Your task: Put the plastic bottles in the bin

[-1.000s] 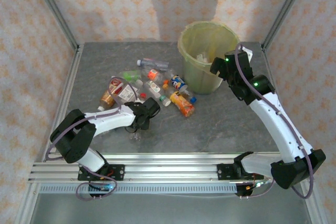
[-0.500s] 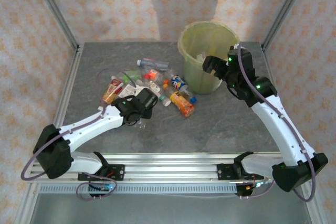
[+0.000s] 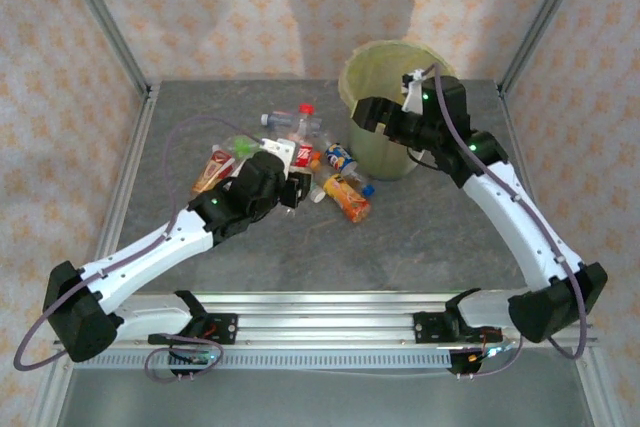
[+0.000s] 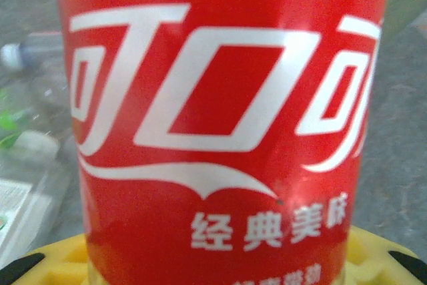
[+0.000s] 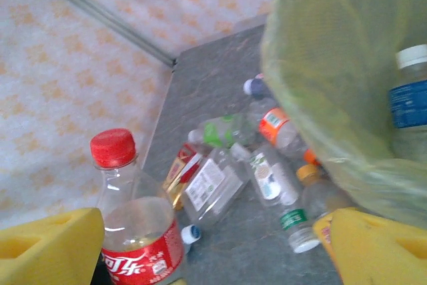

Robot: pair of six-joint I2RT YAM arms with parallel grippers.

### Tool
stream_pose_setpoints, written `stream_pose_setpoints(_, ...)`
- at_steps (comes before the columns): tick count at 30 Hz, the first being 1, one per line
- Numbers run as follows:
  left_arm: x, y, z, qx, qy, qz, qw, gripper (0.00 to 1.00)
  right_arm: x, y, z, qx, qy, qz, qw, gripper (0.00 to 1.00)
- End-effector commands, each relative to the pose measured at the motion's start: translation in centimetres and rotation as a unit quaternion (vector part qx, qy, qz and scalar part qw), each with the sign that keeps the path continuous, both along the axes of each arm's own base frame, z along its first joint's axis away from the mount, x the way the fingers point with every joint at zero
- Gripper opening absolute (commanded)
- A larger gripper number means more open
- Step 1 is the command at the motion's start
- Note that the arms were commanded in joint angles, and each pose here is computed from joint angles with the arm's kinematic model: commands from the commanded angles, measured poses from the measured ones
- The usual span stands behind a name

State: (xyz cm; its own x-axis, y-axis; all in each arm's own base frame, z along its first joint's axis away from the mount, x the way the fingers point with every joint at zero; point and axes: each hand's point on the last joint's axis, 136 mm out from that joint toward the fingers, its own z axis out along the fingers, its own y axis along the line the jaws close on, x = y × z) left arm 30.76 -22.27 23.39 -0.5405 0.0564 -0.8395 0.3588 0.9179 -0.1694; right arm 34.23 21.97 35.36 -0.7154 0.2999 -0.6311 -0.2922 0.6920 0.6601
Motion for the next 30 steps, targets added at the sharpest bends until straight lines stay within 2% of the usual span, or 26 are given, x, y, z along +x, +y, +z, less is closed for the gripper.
stream_pose_setpoints(1, 0.5, -3.6, 4.2, -0.044, -0.063, -0.077, 0.994, 0.46, -1.2, 2.9, 4.6, 0.045, -0.052, 0.069, 0.995, 0.87)
stream_pose_setpoints(5, 0.2, -5.4, 4.7, -0.064, -0.062, -0.119, 0.989, 0.46, -1.5, 4.6, 5.0, 0.036, -0.062, 0.095, 0.993, 0.84)
stream_pose_setpoints(10, -0.5, -6.9, 5.4, -0.081, -0.062, -0.161, 0.982, 0.47, -0.7, 5.7, 4.4, 0.027, -0.054, 0.101, 0.993, 0.72)
stream_pose_setpoints(17, -1.4, -7.3, 5.9, -0.086, -0.067, -0.186, 0.976, 0.47, 0.2, 6.1, 3.6, 0.018, -0.047, 0.097, 0.994, 0.65)
stream_pose_setpoints(21, -1.6, -7.4, 6.0, -0.086, -0.069, -0.191, 0.975, 0.47, 0.5, 6.2, 3.1, 0.014, -0.043, 0.096, 0.994, 0.54)
stream_pose_setpoints(23, -1.4, -7.3, 6.0, -0.084, -0.068, -0.185, 0.977, 0.48, 0.6, 6.1, 3.1, 0.012, -0.043, 0.096, 0.994, 0.44)
stream_pose_setpoints(24, -1.3, -7.2, 5.8, -0.081, -0.067, -0.179, 0.978, 0.49, 0.6, 6.1, 3.2, 0.011, -0.044, 0.094, 0.995, 0.36)
stream_pose_setpoints(26, -1.0, -6.9, 5.7, -0.076, -0.065, -0.169, 0.98, 0.57, 0.7, 5.8, 3.2, 0.004, -0.046, 0.088, 0.995, 0.22)
stream_pose_setpoints(27, -0.9, -6.8, 5.7, -0.074, -0.064, -0.164, 0.982, 0.66, 0.7, 5.7, 3.4, -0.002, -0.051, 0.086, 0.995, 0.13)
stream_pose_setpoints(30, -0.6, -6.1, 5.6, -0.068, -0.061, -0.143, 0.986, 1.0, 0.9, 5.1, 4.1, -0.024, -0.064, 0.077, 0.995, 0.0)
